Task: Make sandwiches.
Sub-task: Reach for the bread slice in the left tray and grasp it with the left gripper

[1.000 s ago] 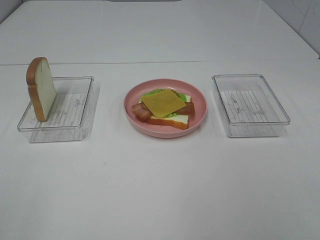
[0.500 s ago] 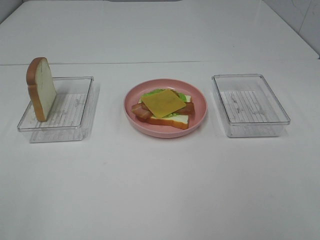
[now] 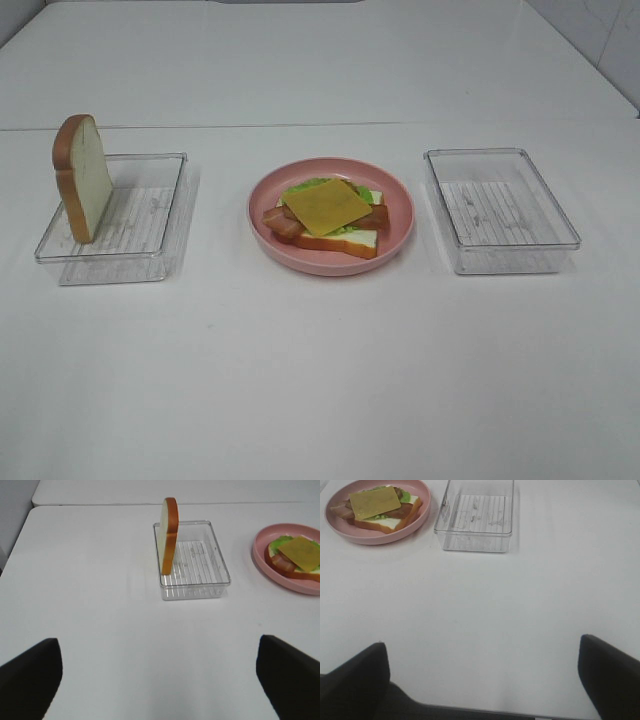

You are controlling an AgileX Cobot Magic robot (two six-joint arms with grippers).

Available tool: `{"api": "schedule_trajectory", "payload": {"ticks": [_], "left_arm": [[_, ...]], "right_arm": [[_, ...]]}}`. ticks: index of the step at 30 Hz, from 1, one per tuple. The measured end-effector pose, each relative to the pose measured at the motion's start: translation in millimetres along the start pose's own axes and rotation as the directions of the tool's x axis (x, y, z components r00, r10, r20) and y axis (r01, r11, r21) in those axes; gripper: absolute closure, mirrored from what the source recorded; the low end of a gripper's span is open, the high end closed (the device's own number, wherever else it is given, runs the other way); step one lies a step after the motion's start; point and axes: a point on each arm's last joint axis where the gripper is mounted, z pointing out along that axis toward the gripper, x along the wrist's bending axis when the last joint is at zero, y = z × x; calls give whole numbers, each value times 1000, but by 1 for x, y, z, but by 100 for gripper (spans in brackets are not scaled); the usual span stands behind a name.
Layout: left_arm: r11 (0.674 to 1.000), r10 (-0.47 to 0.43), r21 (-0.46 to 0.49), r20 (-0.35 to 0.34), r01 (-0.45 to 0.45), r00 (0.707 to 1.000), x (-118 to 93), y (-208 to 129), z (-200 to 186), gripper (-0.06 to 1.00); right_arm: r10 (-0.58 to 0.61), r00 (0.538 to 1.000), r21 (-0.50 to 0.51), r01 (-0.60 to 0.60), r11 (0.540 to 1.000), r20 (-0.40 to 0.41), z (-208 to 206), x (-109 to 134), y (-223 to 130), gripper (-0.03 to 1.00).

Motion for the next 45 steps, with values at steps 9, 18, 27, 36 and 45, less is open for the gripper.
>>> {"api": "schedule_trajectory", "payload": {"ticks": [9, 18, 27, 36, 45], "left_arm": [[974, -59, 218, -4, 58, 998, 0, 92, 74, -3], [905, -67, 421, -11, 66, 998, 3, 162, 186, -3], [793, -119, 594, -60, 131, 991, 8, 162, 286, -3], [736, -47, 675, -33, 57, 998, -21, 130, 387, -3], [700, -54, 710, -61, 82, 997, -24, 107, 434, -3]], "right_arm": [[0, 1000, 0, 0, 1000, 0, 0, 0, 0, -2], [0, 1000, 0, 0, 1000, 0, 0, 0, 0, -2], [0, 1000, 0, 0, 1000, 0, 0, 0, 0, -2], [0, 1000, 0, 0, 1000, 0, 0, 0, 0, -2], [0, 1000, 0, 0, 1000, 0, 0, 0, 0, -2]]}}
